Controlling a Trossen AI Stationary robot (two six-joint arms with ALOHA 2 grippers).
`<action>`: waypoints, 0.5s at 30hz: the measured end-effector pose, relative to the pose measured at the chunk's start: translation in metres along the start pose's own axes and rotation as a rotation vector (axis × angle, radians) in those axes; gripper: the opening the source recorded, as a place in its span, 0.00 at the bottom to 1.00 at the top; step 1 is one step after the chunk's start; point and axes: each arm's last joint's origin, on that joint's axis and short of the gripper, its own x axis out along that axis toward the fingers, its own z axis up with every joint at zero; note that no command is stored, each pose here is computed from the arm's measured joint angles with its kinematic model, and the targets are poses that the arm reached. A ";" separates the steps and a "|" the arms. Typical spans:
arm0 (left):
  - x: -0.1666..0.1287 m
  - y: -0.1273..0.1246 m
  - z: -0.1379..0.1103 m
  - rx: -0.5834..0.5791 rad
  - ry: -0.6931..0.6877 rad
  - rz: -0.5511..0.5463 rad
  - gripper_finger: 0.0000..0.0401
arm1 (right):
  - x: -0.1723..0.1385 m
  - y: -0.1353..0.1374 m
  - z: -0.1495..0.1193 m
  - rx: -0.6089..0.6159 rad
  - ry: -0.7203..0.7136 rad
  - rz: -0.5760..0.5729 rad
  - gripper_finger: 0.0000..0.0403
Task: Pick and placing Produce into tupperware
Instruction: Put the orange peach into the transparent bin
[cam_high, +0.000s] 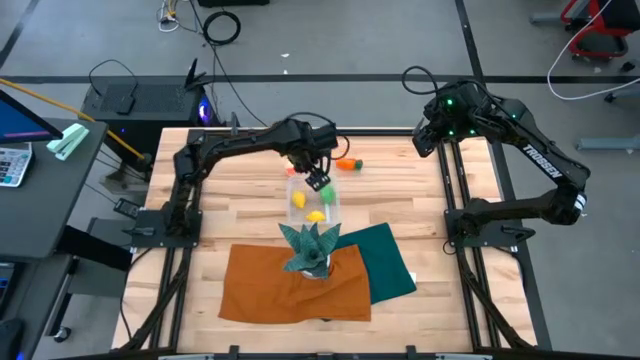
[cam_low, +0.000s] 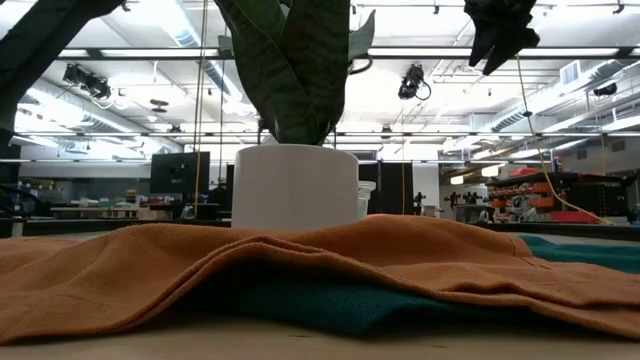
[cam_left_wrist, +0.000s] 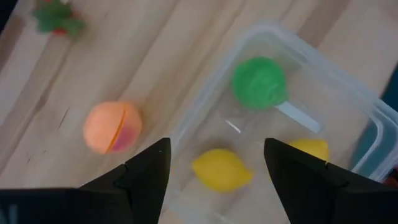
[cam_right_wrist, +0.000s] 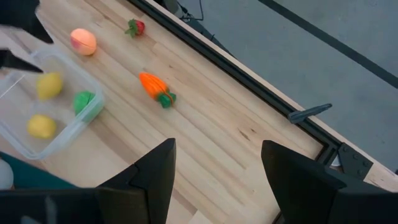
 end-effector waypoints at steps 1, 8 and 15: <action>-0.003 0.004 0.000 -0.026 0.004 0.001 0.66 | 0.000 0.000 0.000 0.000 0.000 0.000 0.51; -0.010 0.033 -0.006 -0.260 0.101 0.037 0.65 | 0.000 0.000 0.000 0.000 0.000 -0.001 0.51; -0.011 0.049 -0.008 -0.302 0.149 0.062 0.65 | 0.000 0.000 0.001 0.003 -0.005 0.000 0.51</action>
